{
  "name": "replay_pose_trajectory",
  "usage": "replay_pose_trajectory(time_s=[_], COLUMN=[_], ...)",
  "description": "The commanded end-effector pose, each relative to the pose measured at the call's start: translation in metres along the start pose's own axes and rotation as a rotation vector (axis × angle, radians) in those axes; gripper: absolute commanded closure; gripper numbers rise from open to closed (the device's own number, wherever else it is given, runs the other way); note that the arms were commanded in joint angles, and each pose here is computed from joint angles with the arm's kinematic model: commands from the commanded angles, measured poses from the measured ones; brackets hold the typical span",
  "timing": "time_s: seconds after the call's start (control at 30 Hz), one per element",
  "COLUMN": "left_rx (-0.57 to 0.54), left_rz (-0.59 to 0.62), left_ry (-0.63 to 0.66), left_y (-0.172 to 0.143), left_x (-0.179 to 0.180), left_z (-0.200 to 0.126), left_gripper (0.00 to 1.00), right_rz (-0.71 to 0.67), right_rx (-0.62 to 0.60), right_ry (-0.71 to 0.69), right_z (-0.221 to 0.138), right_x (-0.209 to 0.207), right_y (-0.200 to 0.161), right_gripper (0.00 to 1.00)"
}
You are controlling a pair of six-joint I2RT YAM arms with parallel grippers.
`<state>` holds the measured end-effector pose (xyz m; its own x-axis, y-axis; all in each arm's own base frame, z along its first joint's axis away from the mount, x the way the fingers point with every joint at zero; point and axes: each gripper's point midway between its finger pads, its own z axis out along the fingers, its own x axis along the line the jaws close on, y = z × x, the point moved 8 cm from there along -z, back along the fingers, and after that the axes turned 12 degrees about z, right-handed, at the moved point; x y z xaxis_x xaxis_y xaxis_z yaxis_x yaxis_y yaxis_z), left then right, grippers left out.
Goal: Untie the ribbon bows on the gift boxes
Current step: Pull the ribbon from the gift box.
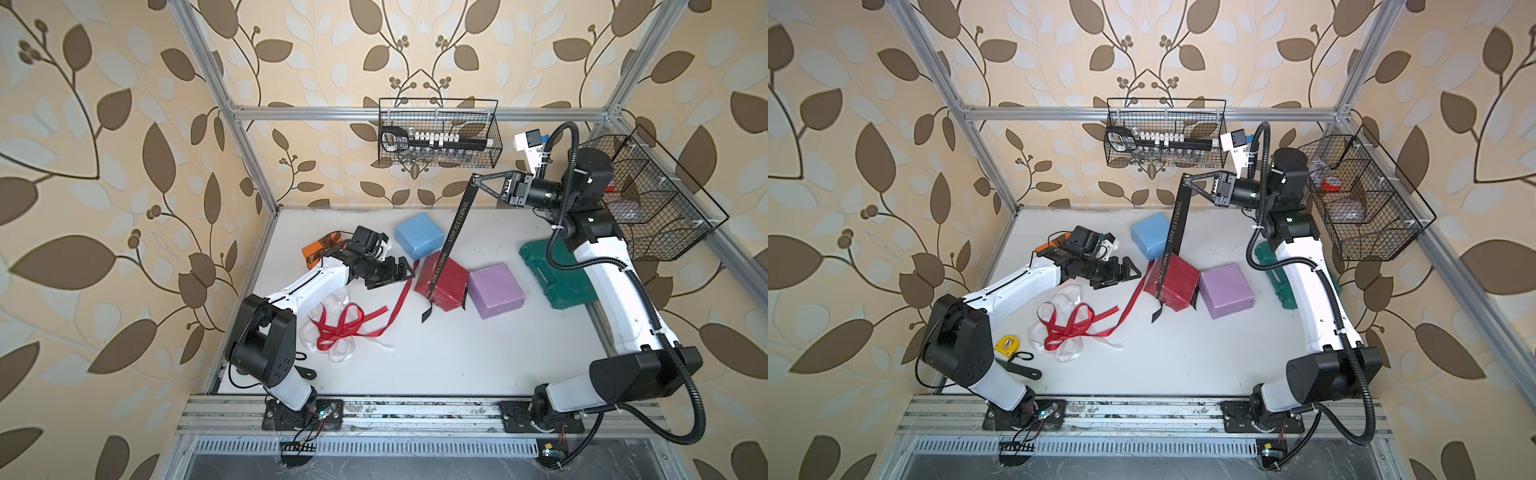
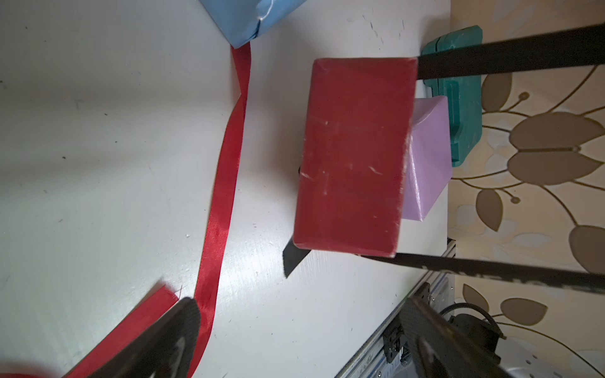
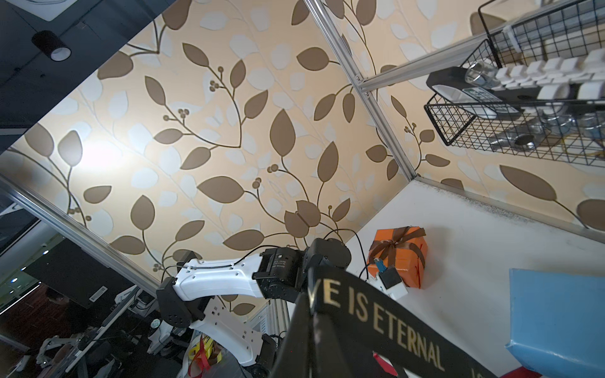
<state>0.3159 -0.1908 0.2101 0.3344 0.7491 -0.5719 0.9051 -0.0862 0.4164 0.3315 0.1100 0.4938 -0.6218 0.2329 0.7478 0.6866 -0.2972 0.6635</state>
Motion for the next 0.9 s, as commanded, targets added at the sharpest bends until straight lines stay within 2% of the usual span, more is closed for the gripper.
replay_pose_trajectory(time_s=[0.0, 0.13, 0.33, 0.47, 0.67, 0.87], left_rx=[-0.042, -0.036, -0.039, -0.035, -0.175, -0.335], left_rz=[0.063, 0.062, 0.062, 0.069, 0.183, 0.277], left_ry=[-0.003, -0.004, -0.002, -0.012, -0.003, -0.155], left_y=[0.005, 0.005, 0.004, 0.007, 0.025, 0.045], left_x=[-0.014, -0.014, -0.012, -0.014, -0.032, -0.065], left_z=[-0.014, -0.014, -0.012, -0.011, -0.040, -0.066], left_gripper=[0.01, 0.01, 0.01, 0.01, 0.01, 0.01], right_rz=[0.007, -0.016, 0.069, 0.092, 0.132, 0.154], right_rx=[-0.003, -0.002, 0.015, 0.042, 0.088, 0.077], right_ry=[-0.004, 0.008, -0.037, -0.022, -0.053, -0.076], right_z=[0.002, 0.004, 0.011, 0.018, 0.028, 0.021], right_x=[-0.003, 0.006, -0.034, -0.038, -0.053, -0.057], right_y=[0.005, 0.016, -0.010, -0.020, -0.056, -0.072], right_gripper=[1.00, 1.00, 1.00, 1.00, 1.00, 1.00])
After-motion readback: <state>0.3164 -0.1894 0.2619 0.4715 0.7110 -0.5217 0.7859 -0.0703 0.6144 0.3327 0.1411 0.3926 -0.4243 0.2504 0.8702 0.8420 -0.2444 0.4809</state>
